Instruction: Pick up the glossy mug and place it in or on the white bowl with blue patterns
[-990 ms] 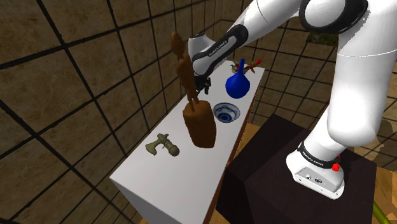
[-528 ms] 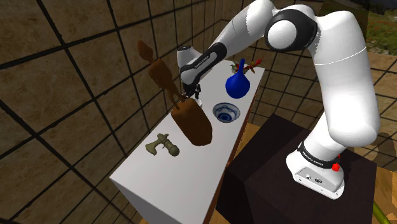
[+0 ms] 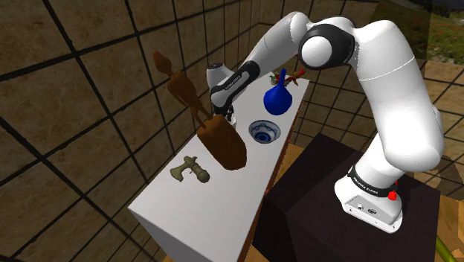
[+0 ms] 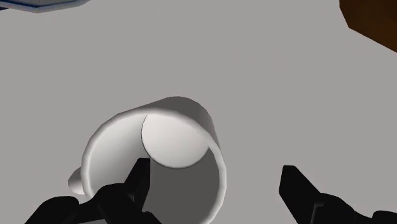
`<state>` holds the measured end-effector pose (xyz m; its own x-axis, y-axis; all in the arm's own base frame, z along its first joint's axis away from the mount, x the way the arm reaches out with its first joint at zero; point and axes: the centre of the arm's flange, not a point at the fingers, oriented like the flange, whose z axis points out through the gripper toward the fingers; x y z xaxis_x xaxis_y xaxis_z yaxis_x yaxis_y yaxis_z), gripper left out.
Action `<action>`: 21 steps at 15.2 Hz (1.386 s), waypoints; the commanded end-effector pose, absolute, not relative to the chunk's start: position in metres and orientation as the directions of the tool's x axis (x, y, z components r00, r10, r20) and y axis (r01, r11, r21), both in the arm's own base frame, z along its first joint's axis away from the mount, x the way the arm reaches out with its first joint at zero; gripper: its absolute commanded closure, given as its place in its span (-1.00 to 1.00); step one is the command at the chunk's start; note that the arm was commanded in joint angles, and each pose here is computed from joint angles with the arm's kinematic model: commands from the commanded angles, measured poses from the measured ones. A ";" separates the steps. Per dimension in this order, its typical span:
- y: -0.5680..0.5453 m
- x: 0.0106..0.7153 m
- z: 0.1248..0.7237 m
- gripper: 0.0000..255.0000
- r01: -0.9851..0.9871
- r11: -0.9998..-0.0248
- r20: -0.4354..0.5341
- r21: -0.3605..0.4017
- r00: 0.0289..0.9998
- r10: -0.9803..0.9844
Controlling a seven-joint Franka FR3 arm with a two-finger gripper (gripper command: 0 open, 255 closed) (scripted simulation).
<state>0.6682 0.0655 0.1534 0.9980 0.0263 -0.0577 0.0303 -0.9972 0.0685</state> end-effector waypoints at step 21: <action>0.066 0.668 0.170 1.00 0.030 -0.997 -0.057 0.068 0.998 0.026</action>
